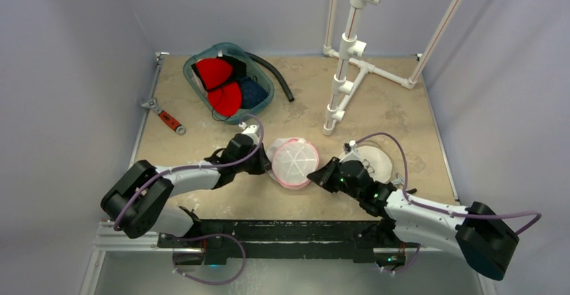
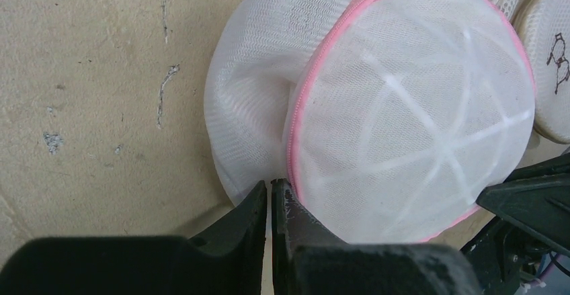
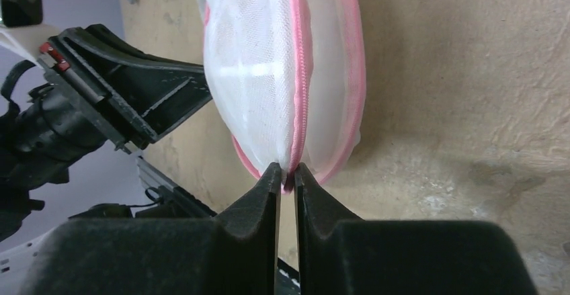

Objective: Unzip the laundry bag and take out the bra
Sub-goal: Adjust the laundry bag at the center of the board, then reset both arms

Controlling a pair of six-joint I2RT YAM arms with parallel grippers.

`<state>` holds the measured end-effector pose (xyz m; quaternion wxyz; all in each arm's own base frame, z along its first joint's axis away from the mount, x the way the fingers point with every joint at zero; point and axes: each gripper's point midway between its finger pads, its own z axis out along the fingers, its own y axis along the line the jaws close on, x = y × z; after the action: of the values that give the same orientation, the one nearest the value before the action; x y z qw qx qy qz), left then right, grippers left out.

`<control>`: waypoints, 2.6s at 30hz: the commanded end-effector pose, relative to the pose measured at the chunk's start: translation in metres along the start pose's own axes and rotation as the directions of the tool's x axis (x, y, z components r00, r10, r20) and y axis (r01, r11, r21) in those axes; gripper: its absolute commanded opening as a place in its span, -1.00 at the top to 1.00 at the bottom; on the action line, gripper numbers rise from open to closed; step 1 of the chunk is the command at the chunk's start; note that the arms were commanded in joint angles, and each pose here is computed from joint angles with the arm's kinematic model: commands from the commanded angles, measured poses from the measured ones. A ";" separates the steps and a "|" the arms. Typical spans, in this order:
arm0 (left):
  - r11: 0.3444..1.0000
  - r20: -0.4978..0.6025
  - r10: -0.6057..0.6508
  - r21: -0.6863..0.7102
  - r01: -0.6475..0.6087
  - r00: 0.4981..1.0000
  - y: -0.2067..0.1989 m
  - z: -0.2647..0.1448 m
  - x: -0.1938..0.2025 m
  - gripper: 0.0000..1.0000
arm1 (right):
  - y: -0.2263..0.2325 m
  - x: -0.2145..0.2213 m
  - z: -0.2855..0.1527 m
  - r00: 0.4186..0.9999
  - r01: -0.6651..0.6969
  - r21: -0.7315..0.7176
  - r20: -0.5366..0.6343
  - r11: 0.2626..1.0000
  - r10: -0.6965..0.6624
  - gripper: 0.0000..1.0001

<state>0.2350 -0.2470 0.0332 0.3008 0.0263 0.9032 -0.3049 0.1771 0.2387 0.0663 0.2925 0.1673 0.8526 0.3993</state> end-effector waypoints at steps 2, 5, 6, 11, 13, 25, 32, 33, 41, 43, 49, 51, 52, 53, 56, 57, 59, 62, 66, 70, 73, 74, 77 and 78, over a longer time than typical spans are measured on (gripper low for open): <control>0.997 0.028 -0.001 0.078 -0.002 1.000 -0.019 -0.001 -0.005 0.89 | 0.032 -0.007 0.004 1.000 0.002 -0.096 0.000 0.995 -0.002 0.74; 0.998 0.028 -0.002 0.064 0.000 1.000 -0.016 -0.003 -0.004 0.89 | 0.021 0.001 0.013 0.999 0.023 -0.051 -0.039 0.998 -0.025 0.71; 0.999 0.032 -0.001 0.054 -0.001 0.999 -0.015 -0.005 -0.005 0.89 | 0.015 0.004 0.016 0.998 0.030 -0.031 -0.053 0.999 -0.031 0.69; 1.000 0.099 0.017 0.002 -0.017 0.995 -0.009 -0.026 -0.019 0.84 | 0.004 0.012 0.021 0.995 0.052 -0.001 -0.086 0.999 -0.052 0.62; 1.000 0.125 0.027 -0.017 -0.025 0.992 -0.009 -0.034 -0.025 0.81 | 0.006 0.010 0.021 0.994 0.069 0.000 -0.086 0.998 -0.068 0.49; 0.992 0.196 0.113 -0.077 -0.099 0.974 -0.027 -0.071 -0.070 0.78 | 0.039 -0.026 -0.010 0.974 0.228 0.033 -0.013 0.973 -0.228 -0.24; 0.994 0.262 0.087 0.040 -0.101 0.961 -0.061 -0.078 -0.092 0.75 | 0.047 -0.045 -0.038 0.941 0.336 0.078 0.012 0.939 -0.338 -0.94; 0.993 0.264 0.077 0.072 -0.099 0.961 -0.067 -0.076 -0.094 0.75 | 0.047 -0.047 -0.040 0.939 0.341 0.080 0.023 0.937 -0.344 -0.93; 0.956 0.204 0.069 0.268 -0.124 0.977 -0.146 -0.039 -0.062 0.83 | 0.051 -0.075 -0.065 0.936 0.267 0.038 0.226 0.963 -0.268 -0.33; 0.960 0.167 0.100 0.244 -0.139 0.981 -0.152 -0.024 -0.048 0.86 | 0.050 -0.076 -0.069 0.934 0.266 0.015 0.245 0.964 -0.262 -0.29; 0.989 0.125 0.141 0.023 -0.145 0.982 -0.102 0.017 -0.030 0.93 | 0.044 -0.070 -0.072 0.936 0.274 0.008 0.228 0.962 -0.269 -0.31; 0.986 0.087 0.159 -0.063 -0.154 0.983 -0.079 0.026 -0.020 0.95 | 0.044 -0.070 -0.074 0.935 0.275 0.002 0.231 0.961 -0.268 -0.33; 0.984 0.076 0.158 -0.099 -0.150 0.985 -0.069 0.029 -0.015 0.96 | 0.044 -0.070 -0.076 0.935 0.276 0.000 0.233 0.961 -0.269 -0.35; 0.982 0.069 0.153 -0.119 -0.144 0.986 -0.060 0.031 -0.012 0.97 | 0.045 -0.071 -0.078 0.934 0.276 -0.004 0.236 0.961 -0.268 -0.36; 0.983 0.080 0.133 -0.137 -0.121 0.988 -0.049 0.030 -0.009 0.97 | 0.048 -0.074 -0.082 0.930 0.278 -0.012 0.255 0.960 -0.266 -0.39; 0.982 0.085 0.131 -0.144 -0.118 0.988 -0.046 0.029 -0.009 0.97 | 0.048 -0.075 -0.082 0.928 0.280 -0.013 0.260 0.960 -0.267 -0.41; 0.983 0.091 0.136 -0.139 -0.123 0.987 -0.047 0.026 -0.012 0.97 | 0.051 -0.077 -0.084 0.922 0.293 -0.022 0.271 0.956 -0.276 -0.47; 0.987 0.137 0.147 -0.082 -0.136 0.980 -0.065 0.012 -0.027 0.94 | 0.064 -0.079 -0.089 0.903 0.354 -0.057 0.281 0.934 -0.325 -0.64; 0.984 0.239 0.165 0.021 -0.175 0.957 -0.099 -0.026 -0.059 0.78 | 0.081 -0.090 -0.101 0.868 0.420 -0.061 0.317 0.905 -0.382 -0.75; 0.975 0.345 0.189 0.041 -0.216 0.919 -0.114 -0.077 -0.090 0.41 | 0.096 -0.106 -0.115 0.857 0.406 -0.061 0.373 0.912 -0.357 -0.91; 0.976 0.405 0.213 -0.037 -0.217 0.889 -0.103 -0.116 -0.107 0.20 | 0.109 -0.116 -0.127 0.864 0.341 -0.119 0.430 0.932 -0.262 -0.96; 0.973 0.422 0.227 -0.071 -0.218 0.878 -0.096 -0.127 -0.112 0.14 | 0.112 -0.120 -0.130 0.863 0.318 -0.136 0.451 0.938 -0.227 -0.96; 0.966 0.467 0.245 -0.187 -0.176 0.849 -0.074 -0.161 -0.126 -0.10 | 0.121 -0.130 -0.143 0.859 0.240 -0.212 0.501 0.947 -0.106 -0.96; 0.963 0.483 0.242 -0.225 -0.148 0.842 -0.066 -0.172 -0.130 -0.14 | 0.124 -0.133 -0.147 0.853 0.228 -0.235 0.515 0.945 -0.078 -0.96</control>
<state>0.2322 -0.2425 0.2401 0.5276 0.0443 0.7959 -0.2937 0.1876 0.1731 0.2484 0.5261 0.0847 0.7499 0.3921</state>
